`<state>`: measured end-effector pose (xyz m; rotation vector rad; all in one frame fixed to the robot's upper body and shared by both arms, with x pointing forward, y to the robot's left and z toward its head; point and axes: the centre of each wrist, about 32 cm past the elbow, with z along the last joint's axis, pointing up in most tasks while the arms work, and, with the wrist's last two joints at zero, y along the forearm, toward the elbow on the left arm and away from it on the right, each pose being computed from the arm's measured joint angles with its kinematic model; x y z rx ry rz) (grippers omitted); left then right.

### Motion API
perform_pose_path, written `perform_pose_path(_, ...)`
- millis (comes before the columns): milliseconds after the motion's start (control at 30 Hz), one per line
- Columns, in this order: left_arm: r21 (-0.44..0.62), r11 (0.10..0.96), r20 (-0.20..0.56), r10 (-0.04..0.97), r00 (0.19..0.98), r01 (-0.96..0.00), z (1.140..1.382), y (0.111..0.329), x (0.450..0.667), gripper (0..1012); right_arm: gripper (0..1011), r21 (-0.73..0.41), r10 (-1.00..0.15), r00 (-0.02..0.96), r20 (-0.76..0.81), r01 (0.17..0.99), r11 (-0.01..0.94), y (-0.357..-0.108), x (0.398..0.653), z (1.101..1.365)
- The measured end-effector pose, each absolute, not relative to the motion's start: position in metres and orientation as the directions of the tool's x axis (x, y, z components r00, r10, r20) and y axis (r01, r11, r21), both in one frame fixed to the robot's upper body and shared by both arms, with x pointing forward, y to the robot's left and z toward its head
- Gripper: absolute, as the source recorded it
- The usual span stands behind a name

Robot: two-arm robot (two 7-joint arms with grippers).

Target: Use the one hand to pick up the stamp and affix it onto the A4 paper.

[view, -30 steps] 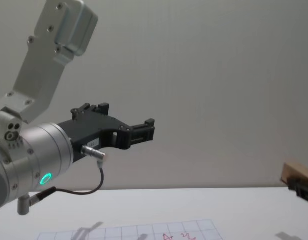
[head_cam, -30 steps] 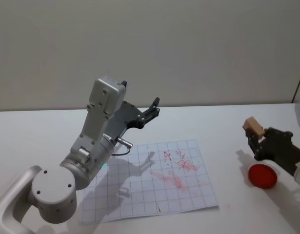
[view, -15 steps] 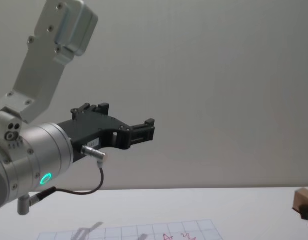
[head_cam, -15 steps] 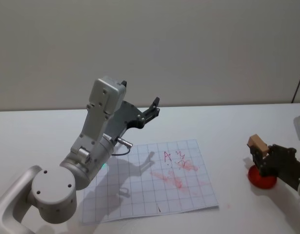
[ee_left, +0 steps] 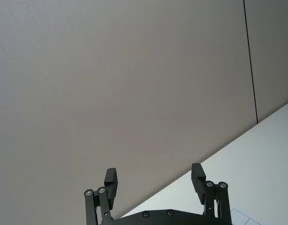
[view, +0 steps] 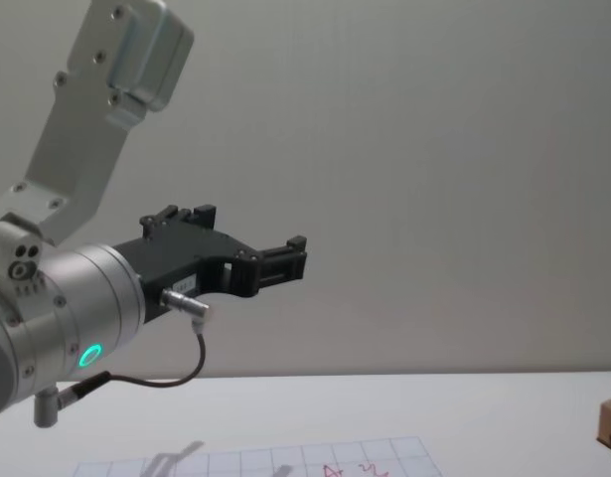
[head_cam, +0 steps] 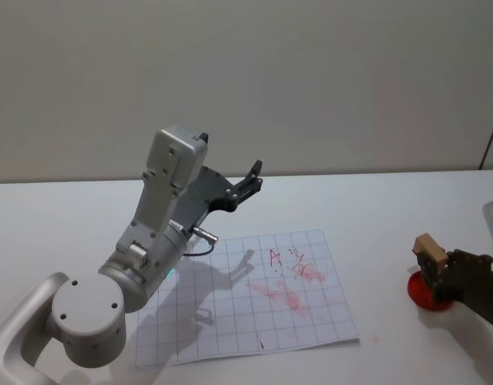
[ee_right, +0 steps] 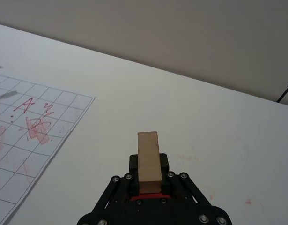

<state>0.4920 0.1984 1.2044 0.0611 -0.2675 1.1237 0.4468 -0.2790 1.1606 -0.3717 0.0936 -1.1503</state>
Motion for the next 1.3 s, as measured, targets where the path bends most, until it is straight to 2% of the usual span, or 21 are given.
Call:
perform_pose_path(433,-0.086,0.434,0.243,0.882,0.404,-0.897,1.2044,0.1984,0.4920,1001,221,-0.379,-0.908,0.404,0.112,0.862,0.337,-0.2800,0.4410,1.1557)
perform_pose_path(533,-0.086,0.434,0.242,0.882,0.404,-0.897,1.2044,0.1984,0.4920,1001,253,-0.385,-0.909,0.402,0.112,0.861,0.334,-0.2803,0.4402,1.1549)
perform_pose_path(633,-0.086,0.434,0.242,0.882,0.404,-0.897,1.2044,0.1984,0.4920,1001,374,-0.390,-0.909,0.401,0.111,0.859,0.331,-0.2804,0.4395,1.1542)
perform_pose_path(933,-0.086,0.434,0.242,0.882,0.404,-0.897,1.2044,0.1984,0.4920,1001,641,-0.400,-0.911,0.398,0.109,0.856,0.327,-0.2809,0.4383,1.1529)
perform_pose_path(967,-0.086,0.434,0.243,0.882,0.404,-0.897,1.2044,0.1984,0.4920,1001,705,-0.401,-0.911,0.398,0.109,0.856,0.326,-0.2809,0.4381,1.1527)
perform_pose_path(1300,-0.086,0.434,0.242,0.882,0.404,-0.897,1.2044,0.1984,0.4920,1001,961,-0.405,-0.911,0.397,0.108,0.855,0.324,-0.2812,0.4376,1.1520)
